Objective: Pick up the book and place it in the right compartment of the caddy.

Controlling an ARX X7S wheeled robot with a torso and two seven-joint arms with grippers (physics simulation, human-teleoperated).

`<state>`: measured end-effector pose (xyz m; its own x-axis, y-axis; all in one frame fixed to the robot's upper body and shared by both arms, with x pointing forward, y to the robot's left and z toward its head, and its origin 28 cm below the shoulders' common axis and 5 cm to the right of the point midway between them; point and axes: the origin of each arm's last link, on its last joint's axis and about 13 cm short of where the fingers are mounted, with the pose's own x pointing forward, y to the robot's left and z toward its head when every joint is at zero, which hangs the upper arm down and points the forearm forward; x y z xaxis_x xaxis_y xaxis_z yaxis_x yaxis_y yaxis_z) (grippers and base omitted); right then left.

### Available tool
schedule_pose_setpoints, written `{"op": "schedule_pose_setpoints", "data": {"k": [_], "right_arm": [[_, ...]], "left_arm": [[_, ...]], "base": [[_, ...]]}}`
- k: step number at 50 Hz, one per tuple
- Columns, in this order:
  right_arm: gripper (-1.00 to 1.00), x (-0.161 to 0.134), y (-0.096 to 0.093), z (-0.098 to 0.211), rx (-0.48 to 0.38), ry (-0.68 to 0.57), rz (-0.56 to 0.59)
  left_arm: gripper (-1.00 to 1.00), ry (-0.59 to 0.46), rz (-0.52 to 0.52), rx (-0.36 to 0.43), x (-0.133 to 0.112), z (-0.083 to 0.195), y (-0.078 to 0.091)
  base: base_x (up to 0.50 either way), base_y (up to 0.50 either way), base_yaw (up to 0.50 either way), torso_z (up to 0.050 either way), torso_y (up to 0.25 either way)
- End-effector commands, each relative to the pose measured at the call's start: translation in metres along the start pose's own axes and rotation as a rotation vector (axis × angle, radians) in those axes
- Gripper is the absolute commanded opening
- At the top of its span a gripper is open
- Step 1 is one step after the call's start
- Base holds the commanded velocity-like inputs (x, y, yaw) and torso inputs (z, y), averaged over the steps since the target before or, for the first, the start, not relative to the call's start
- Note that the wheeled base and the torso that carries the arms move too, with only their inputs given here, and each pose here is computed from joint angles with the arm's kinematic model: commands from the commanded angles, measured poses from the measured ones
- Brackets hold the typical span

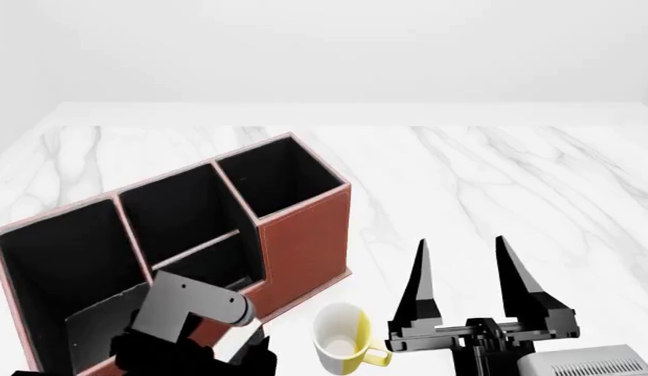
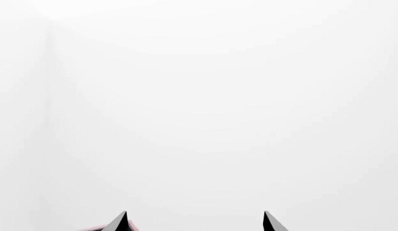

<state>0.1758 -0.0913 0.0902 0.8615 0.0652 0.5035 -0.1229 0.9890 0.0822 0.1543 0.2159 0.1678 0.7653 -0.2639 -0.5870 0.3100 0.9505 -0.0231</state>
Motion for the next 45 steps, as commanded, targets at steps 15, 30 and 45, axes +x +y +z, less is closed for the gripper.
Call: {"op": "schedule_pose_setpoints", "data": {"k": [15,30,45], "right_arm": [[1.00,0.000,-0.001,0.000,-0.008,-0.010,0.003],[1.00,0.000,-0.001,0.000,-0.009,-0.009,0.004],[1.00,0.000,-0.001,-0.001,-0.008,-0.006,0.007]], "left_arm": [[1.00,0.021,0.026,0.030,0.011,-0.003,0.005],[1.00,0.035,0.013,0.037,0.014,-0.008,0.004],[1.00,0.054,0.022,0.036,0.019,-0.014,0.007]], "base": [[0.00,0.00,0.00,0.000,0.000],[0.00,0.00,0.00,0.000,0.000],[0.00,0.00,0.00,0.000,0.000]]}}
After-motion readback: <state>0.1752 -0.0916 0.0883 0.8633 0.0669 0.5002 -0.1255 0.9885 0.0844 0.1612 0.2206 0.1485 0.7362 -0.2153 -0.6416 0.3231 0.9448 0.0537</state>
